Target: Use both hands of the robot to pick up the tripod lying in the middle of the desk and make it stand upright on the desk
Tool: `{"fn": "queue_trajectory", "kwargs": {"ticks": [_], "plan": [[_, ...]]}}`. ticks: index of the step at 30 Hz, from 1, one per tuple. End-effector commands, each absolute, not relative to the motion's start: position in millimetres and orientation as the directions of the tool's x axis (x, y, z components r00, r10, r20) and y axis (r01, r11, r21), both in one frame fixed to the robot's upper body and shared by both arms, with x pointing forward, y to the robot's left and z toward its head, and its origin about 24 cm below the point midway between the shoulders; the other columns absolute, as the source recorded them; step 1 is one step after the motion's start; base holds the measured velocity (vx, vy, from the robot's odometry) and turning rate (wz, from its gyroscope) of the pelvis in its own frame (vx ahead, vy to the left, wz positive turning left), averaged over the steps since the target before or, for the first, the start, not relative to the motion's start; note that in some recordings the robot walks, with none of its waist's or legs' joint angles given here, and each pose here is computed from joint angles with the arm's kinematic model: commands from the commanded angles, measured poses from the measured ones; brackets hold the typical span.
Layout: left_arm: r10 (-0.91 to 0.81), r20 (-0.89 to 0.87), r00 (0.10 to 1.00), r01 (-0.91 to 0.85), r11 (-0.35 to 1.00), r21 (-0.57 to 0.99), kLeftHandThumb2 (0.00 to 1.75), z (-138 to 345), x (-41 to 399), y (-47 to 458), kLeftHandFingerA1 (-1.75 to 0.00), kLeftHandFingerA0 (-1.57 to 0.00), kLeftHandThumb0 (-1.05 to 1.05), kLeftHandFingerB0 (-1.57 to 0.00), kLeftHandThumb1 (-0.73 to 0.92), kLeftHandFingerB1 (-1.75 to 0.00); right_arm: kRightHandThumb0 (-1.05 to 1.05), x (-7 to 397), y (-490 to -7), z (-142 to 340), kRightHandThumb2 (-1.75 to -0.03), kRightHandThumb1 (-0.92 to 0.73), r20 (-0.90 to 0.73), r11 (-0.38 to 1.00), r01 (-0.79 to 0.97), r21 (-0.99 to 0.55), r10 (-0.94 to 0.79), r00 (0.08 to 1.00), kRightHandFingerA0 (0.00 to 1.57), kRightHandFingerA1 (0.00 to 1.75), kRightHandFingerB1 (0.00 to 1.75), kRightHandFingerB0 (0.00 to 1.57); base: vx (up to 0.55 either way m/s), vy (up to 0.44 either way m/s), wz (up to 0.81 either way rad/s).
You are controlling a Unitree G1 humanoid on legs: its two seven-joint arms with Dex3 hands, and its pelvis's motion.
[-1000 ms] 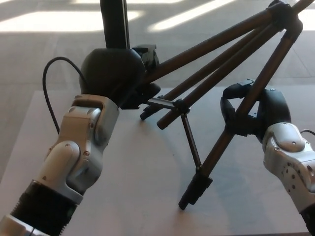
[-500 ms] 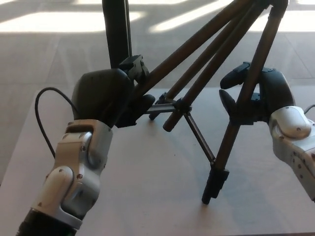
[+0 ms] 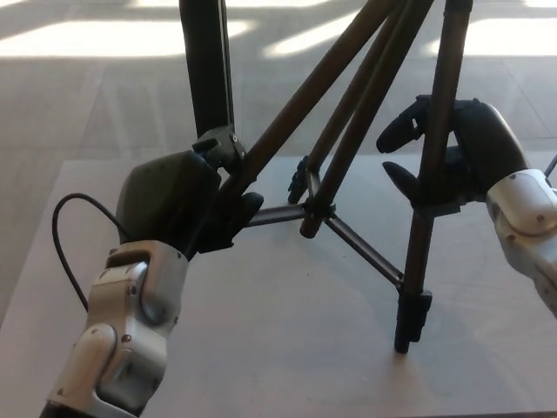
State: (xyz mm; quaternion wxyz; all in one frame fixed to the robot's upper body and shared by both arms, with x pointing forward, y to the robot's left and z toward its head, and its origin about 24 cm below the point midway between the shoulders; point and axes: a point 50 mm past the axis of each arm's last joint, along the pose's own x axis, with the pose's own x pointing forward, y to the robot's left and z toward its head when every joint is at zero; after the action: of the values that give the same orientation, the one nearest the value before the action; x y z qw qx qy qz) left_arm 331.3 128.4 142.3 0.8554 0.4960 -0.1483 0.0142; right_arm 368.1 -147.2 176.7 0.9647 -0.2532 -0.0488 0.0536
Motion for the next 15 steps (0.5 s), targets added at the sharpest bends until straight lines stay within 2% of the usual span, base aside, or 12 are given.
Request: {"fn": "queue_trajectory", "kwargs": {"ticks": [1,2,3,4,5,6,7,8,9,10,13,15], "plan": [[0.234,0.028,0.972,-0.162,0.577,0.800,0.78,76,307,204,-1.75,-0.87,0.00,-0.72,0.36,-1.70,-0.20,348,-204,221,-1.19,-0.45,0.328,0.522,0.219,-0.825,0.126,0.936,1.22,1.43,1.25,0.99,0.00,0.000,0.00],[0.252,0.024,0.967,-0.173,0.590,0.788,0.82,74,306,203,-1.75,-0.87,0.02,-0.71,0.33,-1.66,-0.19,347,-204,220,-1.18,-0.44,0.326,0.523,0.214,-0.825,0.130,0.936,1.21,1.43,1.25,0.98,0.00,0.000,0.00],[0.272,0.007,0.962,-0.176,0.603,0.778,0.82,71,304,201,-1.75,-0.82,0.01,-0.76,0.36,-1.51,-0.19,346,-203,219,-1.18,-0.44,0.326,0.524,0.212,-0.825,0.134,0.936,1.22,1.42,1.24,0.99,0.00,0.000,0.00],[0.282,-0.010,0.959,-0.174,0.619,0.766,0.83,67,302,201,-1.75,-0.81,0.03,-0.74,0.36,-1.53,-0.17,346,-200,216,-1.17,-0.44,0.327,0.527,0.206,-0.825,0.147,0.933,1.22,1.41,1.23,1.00,0.00,0.000,0.00],[0.292,-0.033,0.956,-0.167,0.632,0.757,0.80,64,300,201,-1.75,-0.81,0.00,-0.75,0.38,-0.94,-0.11,345,-198,215,-1.25,-0.42,0.323,0.525,0.202,-0.827,0.150,0.934,0.90,1.75,1.49,0.83,0.00,0.000,0.00],[0.298,-0.036,0.954,-0.175,0.648,0.741,0.78,61,298,200,-1.74,-0.82,0.00,-0.80,0.38,-0.86,-0.11,344,-197,213,-1.26,-0.42,0.324,0.528,0.197,-0.826,0.159,0.933,0.90,1.75,1.51,0.82,0.00,0.000,0.00],[0.300,-0.049,0.953,-0.175,0.673,0.718,0.86,58,295,199,-1.75,-0.83,0.00,-0.76,0.35,-1.12,-0.10,343,-196,211,-1.25,-0.42,0.320,0.527,0.190,-0.829,0.167,0.933,0.90,1.75,1.52,0.81,0.00,0.000,0.00],[0.302,-0.056,0.952,-0.173,0.678,0.715,0.92,54,292,196,-1.75,-0.84,-0.03,-0.76,0.31,-1.40,-0.17,341,-193,208,-1.17,-0.44,0.318,0.530,0.185,-0.827,0.171,0.932,1.22,1.41,1.26,1.01,0.00,0.000,0.00],[0.304,-0.063,0.951,-0.170,0.680,0.714,0.94,51,290,195,-1.75,-0.84,-0.06,-0.71,0.29,-1.61,-0.17,341,-191,205,-1.17,-0.45,0.319,0.533,0.184,-0.826,0.173,0.932,1.22,1.42,1.27,1.01,0.00,0.000,0.00],[0.305,-0.073,0.949,-0.165,0.684,0.711,0.98,48,289,193,-1.75,-0.83,-0.05,-0.76,0.28,-1.64,-0.19,340,-189,202,-1.18,-0.47,0.319,0.537,0.182,-0.824,0.173,0.932,1.22,1.43,1.28,1.01,0.00,0.000,0.00],[0.308,-0.085,0.947,-0.159,0.685,0.711,0.96,41,286,190,-1.75,-0.87,-0.06,-0.74,0.27,-1.73,-0.20,339,-186,196,-1.16,-0.49,0.309,0.531,0.171,-0.830,0.181,0.934,1.21,1.41,1.26,1.00,0.00,0.000,0.00],[0.309,-0.103,0.945,-0.152,0.698,0.700,1.04,35,283,187,-1.75,-0.88,-0.04,-0.76,0.22,-1.71,-0.22,337,-182,193,-1.15,-0.50,0.302,0.528,0.160,-0.834,0.193,0.934,1.20,1.39,1.25,1.02,0.00,0.000,0.00]]}}
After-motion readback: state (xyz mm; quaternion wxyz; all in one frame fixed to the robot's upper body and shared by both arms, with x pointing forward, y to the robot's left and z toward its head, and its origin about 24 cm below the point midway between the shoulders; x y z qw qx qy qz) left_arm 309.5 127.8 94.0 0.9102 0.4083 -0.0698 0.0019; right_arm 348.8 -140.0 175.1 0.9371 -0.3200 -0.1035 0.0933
